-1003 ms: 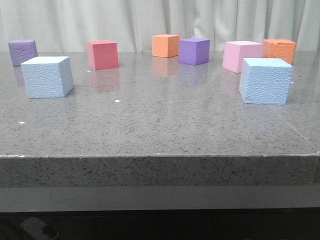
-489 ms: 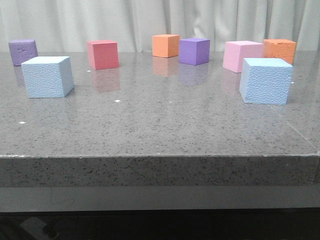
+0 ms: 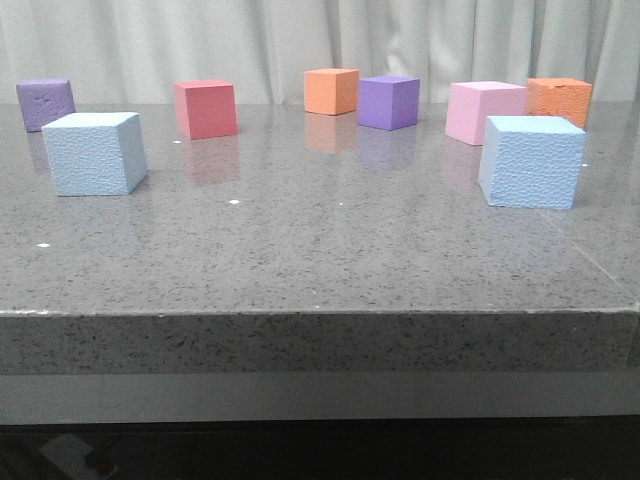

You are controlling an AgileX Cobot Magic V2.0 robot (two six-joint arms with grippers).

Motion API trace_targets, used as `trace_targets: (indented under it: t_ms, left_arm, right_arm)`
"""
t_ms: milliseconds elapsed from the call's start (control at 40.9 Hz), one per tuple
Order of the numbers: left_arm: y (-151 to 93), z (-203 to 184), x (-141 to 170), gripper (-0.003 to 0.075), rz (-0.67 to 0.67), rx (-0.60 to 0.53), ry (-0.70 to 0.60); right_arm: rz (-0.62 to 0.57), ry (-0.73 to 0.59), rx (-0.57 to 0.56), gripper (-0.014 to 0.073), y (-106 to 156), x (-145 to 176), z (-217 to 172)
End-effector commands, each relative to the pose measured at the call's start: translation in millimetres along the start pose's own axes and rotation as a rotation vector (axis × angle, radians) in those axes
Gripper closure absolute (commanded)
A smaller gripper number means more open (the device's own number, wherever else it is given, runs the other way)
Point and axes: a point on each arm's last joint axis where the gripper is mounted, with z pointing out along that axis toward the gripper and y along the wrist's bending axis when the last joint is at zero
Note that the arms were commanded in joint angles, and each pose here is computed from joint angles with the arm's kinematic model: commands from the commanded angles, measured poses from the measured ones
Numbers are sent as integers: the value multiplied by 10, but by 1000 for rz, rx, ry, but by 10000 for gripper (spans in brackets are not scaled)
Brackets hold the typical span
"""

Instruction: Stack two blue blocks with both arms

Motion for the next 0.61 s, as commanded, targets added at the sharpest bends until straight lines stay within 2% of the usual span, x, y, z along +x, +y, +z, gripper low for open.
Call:
trace_targets:
  t_ms: [0,73,196,342,587]
  left_arm:
    - [7,65,-313,741,-9,15,44]
    - [5,141,-401,741,-8,27,163]
    - [6,255,-469,741,-7,36,253]
    - [6,364,-438,741,-8,36,283]
    - [4,409,-406,741,-9,38,310]
  right_arm:
    - [-13,6,7,714,5,-329,44]
    - [-13,79,8,714,8,-445,98]
    - [-12,210,11,714,9,-522,234]
    - [-7,287,10,714,9,-476,391]
    - [-7,314,11,714,8,-451,448]
